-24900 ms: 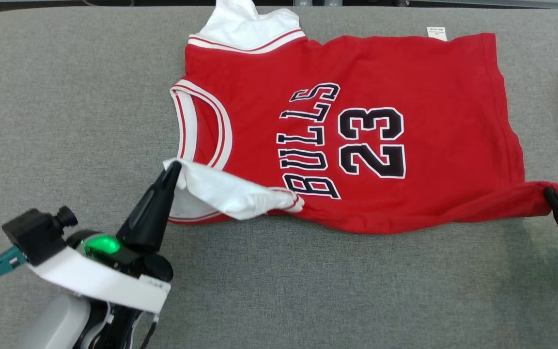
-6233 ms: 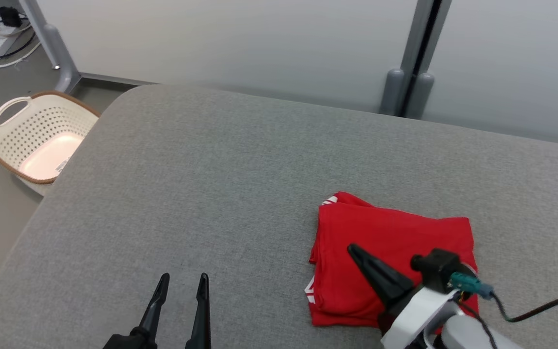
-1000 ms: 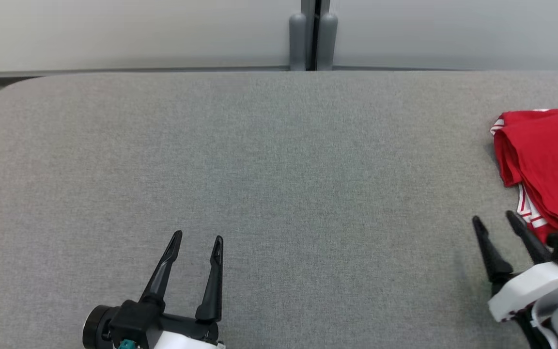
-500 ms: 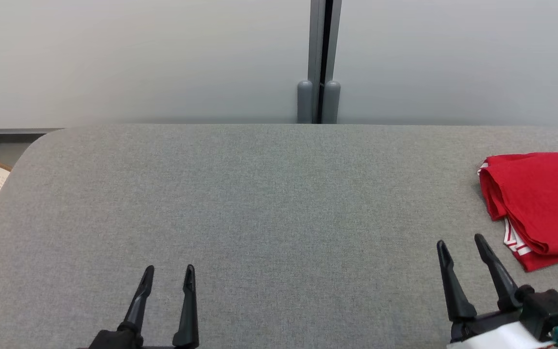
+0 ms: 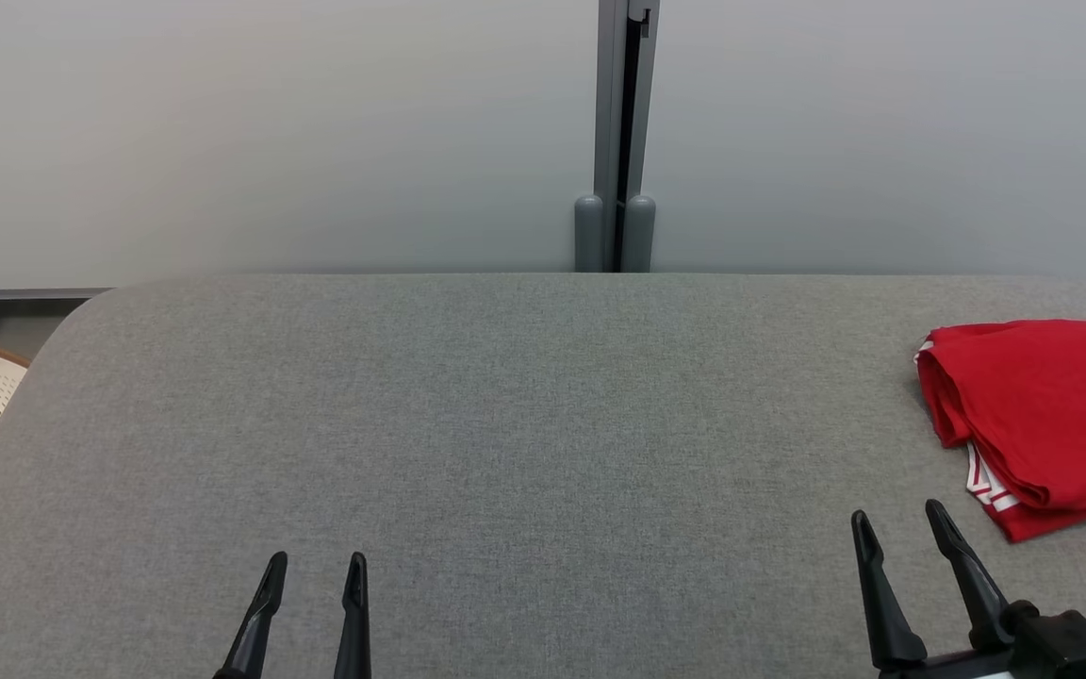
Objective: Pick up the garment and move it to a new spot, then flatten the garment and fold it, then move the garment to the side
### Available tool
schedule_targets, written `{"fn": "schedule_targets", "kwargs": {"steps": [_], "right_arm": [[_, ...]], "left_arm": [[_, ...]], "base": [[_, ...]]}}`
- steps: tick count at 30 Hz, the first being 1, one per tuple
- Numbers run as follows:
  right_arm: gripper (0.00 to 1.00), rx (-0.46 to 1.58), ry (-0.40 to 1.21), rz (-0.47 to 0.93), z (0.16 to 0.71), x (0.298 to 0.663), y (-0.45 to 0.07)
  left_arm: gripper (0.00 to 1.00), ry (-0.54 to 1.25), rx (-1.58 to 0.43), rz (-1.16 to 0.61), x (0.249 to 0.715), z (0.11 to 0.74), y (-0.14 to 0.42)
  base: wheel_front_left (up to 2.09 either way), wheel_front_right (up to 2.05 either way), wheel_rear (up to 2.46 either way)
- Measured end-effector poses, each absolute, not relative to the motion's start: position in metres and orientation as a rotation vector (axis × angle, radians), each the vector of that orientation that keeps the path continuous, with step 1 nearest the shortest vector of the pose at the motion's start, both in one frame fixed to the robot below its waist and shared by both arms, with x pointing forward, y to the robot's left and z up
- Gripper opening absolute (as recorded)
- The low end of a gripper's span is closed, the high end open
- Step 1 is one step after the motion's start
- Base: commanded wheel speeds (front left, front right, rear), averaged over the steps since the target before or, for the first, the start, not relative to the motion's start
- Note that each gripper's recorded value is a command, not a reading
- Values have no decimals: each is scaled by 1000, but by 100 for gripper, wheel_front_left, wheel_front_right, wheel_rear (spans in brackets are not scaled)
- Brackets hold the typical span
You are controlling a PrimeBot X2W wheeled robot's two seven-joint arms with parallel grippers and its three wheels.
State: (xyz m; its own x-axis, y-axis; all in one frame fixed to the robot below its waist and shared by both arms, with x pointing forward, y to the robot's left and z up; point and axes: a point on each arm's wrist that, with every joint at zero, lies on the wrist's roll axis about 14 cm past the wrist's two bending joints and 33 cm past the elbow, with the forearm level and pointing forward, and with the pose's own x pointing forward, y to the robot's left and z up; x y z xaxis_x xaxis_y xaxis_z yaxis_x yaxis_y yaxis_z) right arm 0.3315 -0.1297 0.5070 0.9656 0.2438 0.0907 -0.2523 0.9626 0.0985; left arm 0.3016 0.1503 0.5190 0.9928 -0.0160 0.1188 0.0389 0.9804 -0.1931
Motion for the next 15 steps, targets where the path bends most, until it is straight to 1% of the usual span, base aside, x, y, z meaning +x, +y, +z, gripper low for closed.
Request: {"fn": "schedule_targets", "kwargs": {"steps": [13,14,15], "right_arm": [[100,115,-68,251,504,331,-129],[0,115,-65,251,503,331,-129],[0,116,-56,251,500,331,-128]], "left_arm": [[100,-100,-198,-49,300,513,147],[0,-99,-193,-44,300,513,147],[0,-90,-194,-44,299,510,147]], "base": [[0,0,0],[0,0,0],[0,0,0]]}}
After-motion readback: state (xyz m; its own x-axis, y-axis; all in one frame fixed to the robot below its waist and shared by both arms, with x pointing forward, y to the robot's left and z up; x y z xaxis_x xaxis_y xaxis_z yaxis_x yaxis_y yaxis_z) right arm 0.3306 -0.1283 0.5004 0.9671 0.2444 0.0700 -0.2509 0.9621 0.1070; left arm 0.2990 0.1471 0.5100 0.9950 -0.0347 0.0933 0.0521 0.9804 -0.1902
